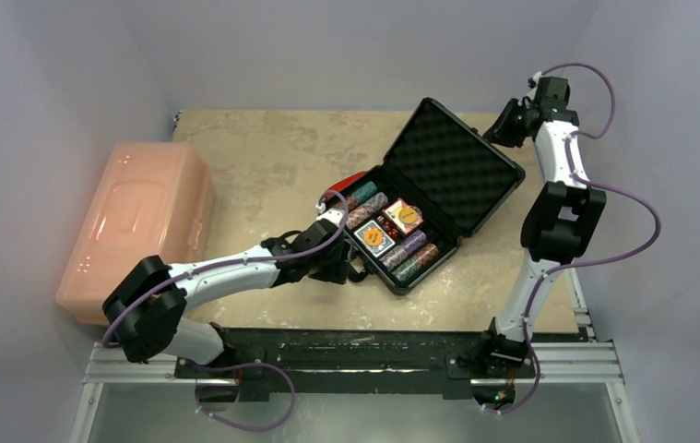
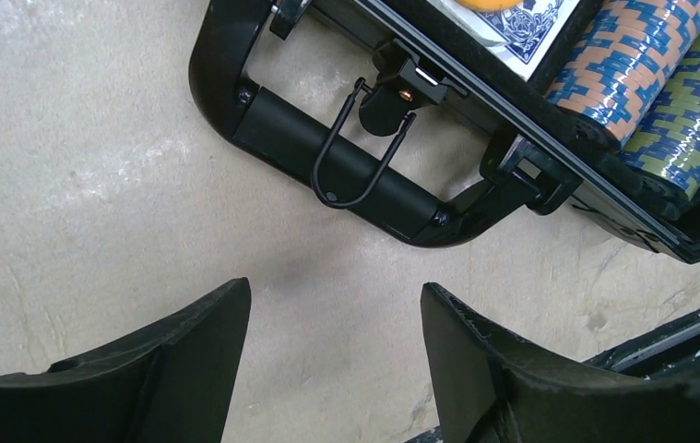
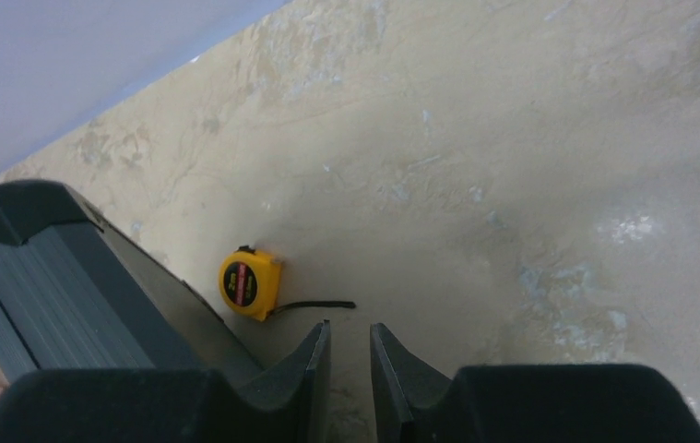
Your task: Pack up texas hold em set
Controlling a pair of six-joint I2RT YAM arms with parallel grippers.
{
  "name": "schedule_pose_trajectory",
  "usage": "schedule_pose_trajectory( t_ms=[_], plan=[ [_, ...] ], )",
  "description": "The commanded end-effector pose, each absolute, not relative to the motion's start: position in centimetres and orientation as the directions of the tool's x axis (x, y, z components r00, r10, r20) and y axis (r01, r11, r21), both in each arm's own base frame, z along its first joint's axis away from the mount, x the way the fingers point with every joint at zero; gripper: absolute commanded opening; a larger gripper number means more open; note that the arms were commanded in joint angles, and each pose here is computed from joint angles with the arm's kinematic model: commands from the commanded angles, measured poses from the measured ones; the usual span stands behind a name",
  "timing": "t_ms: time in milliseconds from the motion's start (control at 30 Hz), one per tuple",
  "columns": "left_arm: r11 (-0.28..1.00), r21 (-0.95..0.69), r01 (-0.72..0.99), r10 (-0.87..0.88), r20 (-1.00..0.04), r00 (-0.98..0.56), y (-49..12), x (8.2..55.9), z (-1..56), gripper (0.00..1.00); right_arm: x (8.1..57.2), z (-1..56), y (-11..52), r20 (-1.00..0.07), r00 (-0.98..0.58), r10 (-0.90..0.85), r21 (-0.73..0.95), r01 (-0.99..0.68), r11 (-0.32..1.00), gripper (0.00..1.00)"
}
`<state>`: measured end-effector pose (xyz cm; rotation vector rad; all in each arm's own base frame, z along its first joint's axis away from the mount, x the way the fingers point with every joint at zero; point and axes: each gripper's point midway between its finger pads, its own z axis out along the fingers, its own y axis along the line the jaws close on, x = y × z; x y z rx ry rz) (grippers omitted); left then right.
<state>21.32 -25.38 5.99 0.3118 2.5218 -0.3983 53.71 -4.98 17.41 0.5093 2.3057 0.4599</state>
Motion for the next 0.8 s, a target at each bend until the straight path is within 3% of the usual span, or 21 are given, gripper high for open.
schedule_pose_trajectory(
  t_ms=[0,767],
  plan=[
    [0.921,-0.269,0.283,0.085,-0.568,-0.819,-26.5,21.7,5.5,0.67,52.7,18.5,-1.9,-0.577,-0.713,0.399,0.472,0.108,0.875,0.26],
    [0.905,-0.325,0.274,0.046,-0.566,-0.823,-27.8,22.0,2.0,0.66,50.0,17.7,7.4,-0.549,-0.803,0.231,0.467,-0.065,0.882,0.24]
  ],
)
